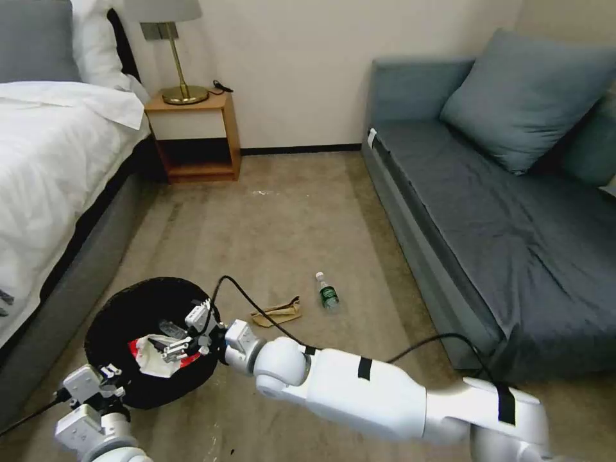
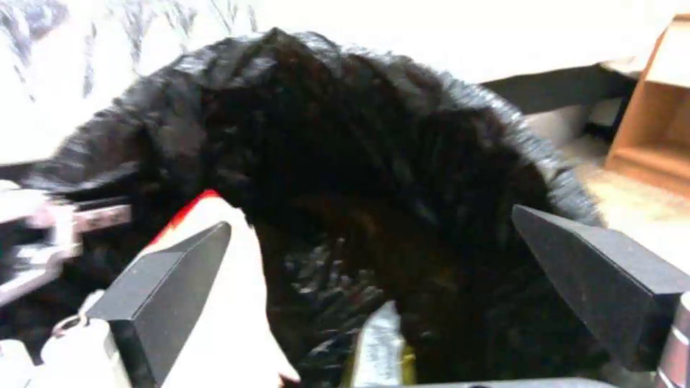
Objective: Pick up the trash bin, then pick up the garbage on the floor and place it into the trash bin.
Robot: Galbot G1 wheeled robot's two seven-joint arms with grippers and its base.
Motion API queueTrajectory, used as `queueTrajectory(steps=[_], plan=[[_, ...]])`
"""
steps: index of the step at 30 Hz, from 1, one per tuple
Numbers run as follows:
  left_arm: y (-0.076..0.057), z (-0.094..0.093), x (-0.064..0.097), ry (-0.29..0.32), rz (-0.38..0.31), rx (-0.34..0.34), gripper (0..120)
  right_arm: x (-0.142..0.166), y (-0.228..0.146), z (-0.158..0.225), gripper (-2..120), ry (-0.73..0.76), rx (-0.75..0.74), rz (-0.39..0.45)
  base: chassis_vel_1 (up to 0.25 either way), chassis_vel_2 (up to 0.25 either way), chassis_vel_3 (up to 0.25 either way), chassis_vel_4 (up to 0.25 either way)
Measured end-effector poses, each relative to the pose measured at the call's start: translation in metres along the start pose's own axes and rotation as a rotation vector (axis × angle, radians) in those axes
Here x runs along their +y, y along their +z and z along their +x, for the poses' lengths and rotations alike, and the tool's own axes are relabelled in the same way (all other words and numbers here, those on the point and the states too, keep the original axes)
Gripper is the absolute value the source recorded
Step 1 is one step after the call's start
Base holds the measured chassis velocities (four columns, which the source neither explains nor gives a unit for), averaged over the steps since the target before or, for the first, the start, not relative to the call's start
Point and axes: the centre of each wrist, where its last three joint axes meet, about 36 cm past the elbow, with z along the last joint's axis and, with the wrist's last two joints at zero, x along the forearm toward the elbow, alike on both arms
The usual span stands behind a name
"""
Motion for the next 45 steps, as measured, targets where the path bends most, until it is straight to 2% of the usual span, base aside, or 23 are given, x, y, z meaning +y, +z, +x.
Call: queueTrajectory(steps=[2,10,16,19,20,23,24,27,28,32,38,40,45], plan=[[0.000,0.002,-0.001,-0.002,-0.001,-0.001,3,-0.007,-0.006,-0.002,100,0.011,0.016,0.050,0.000,0.000,0.000,0.000],[0.001,0.003,-0.001,-0.005,-0.001,-0.004,3,-0.022,-0.016,-0.003,100,0.012,0.090,0.161,0.000,0.000,0.000,0.000],[-0.003,0.002,0.001,-0.007,-0.002,-0.020,3,-0.025,-0.024,0.001,100,0.025,0.100,0.163,0.000,0.000,0.000,0.000],[-0.008,0.001,0.004,-0.007,-0.005,-0.036,3,-0.028,-0.033,0.014,100,0.073,0.077,0.078,0.000,0.000,0.000,0.000],[-0.008,0.001,0.004,-0.007,-0.005,-0.036,3,-0.028,-0.033,0.014,100,0.073,0.077,0.078,0.000,0.000,0.000,0.000],[-0.013,0.003,0.005,-0.011,-0.008,-0.045,3,-0.031,-0.035,0.039,100,0.166,0.065,-0.041,0.000,0.000,0.000,0.000],[-0.013,0.003,0.005,-0.011,-0.008,-0.045,3,-0.031,-0.035,0.039,100,0.166,0.065,-0.041,0.000,0.000,0.000,0.000],[-0.014,0.002,0.007,-0.027,-0.011,-0.051,3,-0.036,-0.031,0.068,100,0.253,0.070,-0.138,0.000,0.000,0.000,0.000],[-0.014,0.002,0.007,-0.027,-0.011,-0.051,3,-0.036,-0.031,0.068,100,0.253,0.070,-0.138,0.000,0.000,0.000,0.000],[-0.016,0.002,0.008,-0.038,-0.012,-0.065,3,-0.039,-0.024,0.109,100,0.386,0.081,-0.282,0.000,0.000,0.000,0.000],[-0.017,0.003,0.009,-0.043,-0.021,-0.082,3,-0.048,-0.014,0.151,100,0.513,0.110,-0.373,0.000,0.000,0.000,0.000],[-0.018,0.004,0.009,-0.044,-0.026,-0.090,3,-0.051,0.004,0.183,100,0.567,0.137,-0.404,0.000,0.000,0.000,0.000],[-0.016,0.006,0.010,-0.048,-0.035,-0.099,3,-0.047,0.031,0.221,100,0.623,0.176,-0.409,0.000,0.000,0.000,0.000]])
